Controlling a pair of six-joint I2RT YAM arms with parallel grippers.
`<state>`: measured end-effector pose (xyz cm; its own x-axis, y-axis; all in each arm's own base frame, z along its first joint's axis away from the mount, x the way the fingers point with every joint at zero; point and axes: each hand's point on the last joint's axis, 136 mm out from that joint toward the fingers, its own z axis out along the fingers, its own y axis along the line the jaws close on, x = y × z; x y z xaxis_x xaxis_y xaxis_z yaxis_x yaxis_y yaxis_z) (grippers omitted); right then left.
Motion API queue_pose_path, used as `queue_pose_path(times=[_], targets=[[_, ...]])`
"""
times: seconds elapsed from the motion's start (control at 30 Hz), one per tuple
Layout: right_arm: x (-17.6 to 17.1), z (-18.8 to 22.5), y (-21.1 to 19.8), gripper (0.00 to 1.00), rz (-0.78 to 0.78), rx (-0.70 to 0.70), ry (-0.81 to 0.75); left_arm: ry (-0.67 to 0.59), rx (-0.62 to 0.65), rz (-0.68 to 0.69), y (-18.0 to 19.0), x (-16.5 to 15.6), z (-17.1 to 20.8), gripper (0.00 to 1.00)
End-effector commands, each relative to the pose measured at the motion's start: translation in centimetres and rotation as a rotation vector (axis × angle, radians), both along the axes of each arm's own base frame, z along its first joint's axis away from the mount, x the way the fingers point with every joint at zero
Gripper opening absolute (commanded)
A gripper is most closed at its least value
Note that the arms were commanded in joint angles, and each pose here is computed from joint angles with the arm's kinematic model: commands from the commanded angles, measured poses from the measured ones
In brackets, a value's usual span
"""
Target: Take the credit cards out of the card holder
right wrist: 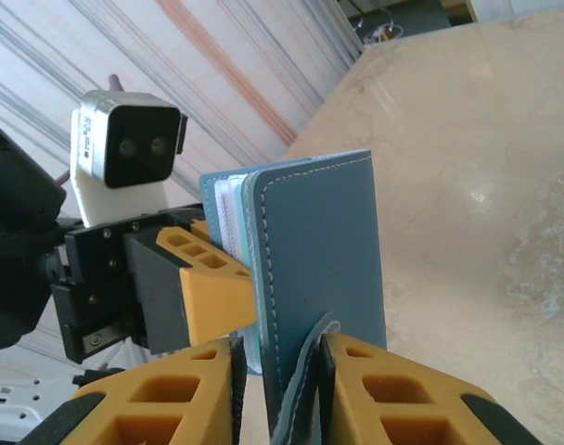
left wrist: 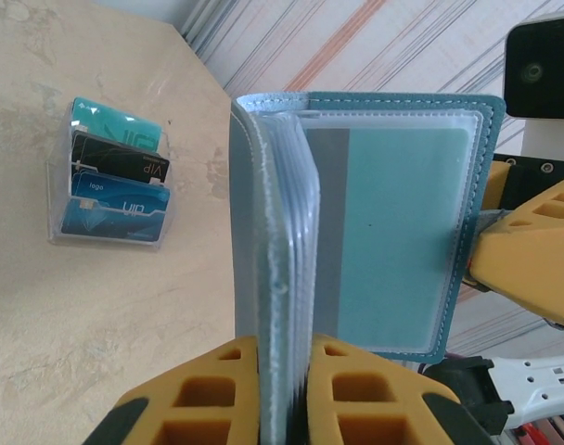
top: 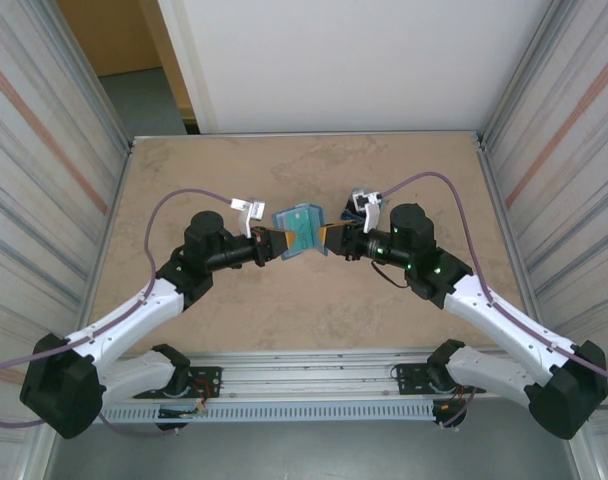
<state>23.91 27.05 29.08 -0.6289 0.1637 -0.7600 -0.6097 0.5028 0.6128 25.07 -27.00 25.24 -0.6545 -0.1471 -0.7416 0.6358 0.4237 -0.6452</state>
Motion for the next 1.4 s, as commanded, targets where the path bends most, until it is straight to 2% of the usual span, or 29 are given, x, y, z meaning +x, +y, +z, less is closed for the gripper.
queue_pose_path(times=[0.0, 0.5, 0.73, 0.97, 1.1, 1.37], targets=[[-0.3, 1.1, -0.4, 0.27, -0.005, 0.028, -0.031, -0.064, -0.039, -0.025, 0.1, -0.6, 1.9, 0.00], [0.1, 0.5, -0.2, 0.19, -0.009, 0.014, -0.018, -0.068, -0.054, -0.047, 0.0, -1.0, 2.3, 0.00], [0.5, 0.3, -0.5, 0.19, -0.035, 0.002, -0.012, -0.069, -0.057, -0.057, -0.2, -1.1, 2.3, 0.00], [1.5, -1.8, -0.4, 0.28, -0.066, -0.060, 0.035, -0.080, -0.064, -0.073, -0.3, -1.4, 2.6, 0.00], [1.7, -2.0, -0.3, 0.28, -0.069, -0.072, 0.037, -0.080, -0.062, -0.075, -0.3, -1.4, 2.5, 0.00], [1.6, -1.7, -0.3, 0.37, -0.065, -0.070, 0.030, -0.071, -0.047, -0.051, -0.1, -1.0, 2.1, 0.00]])
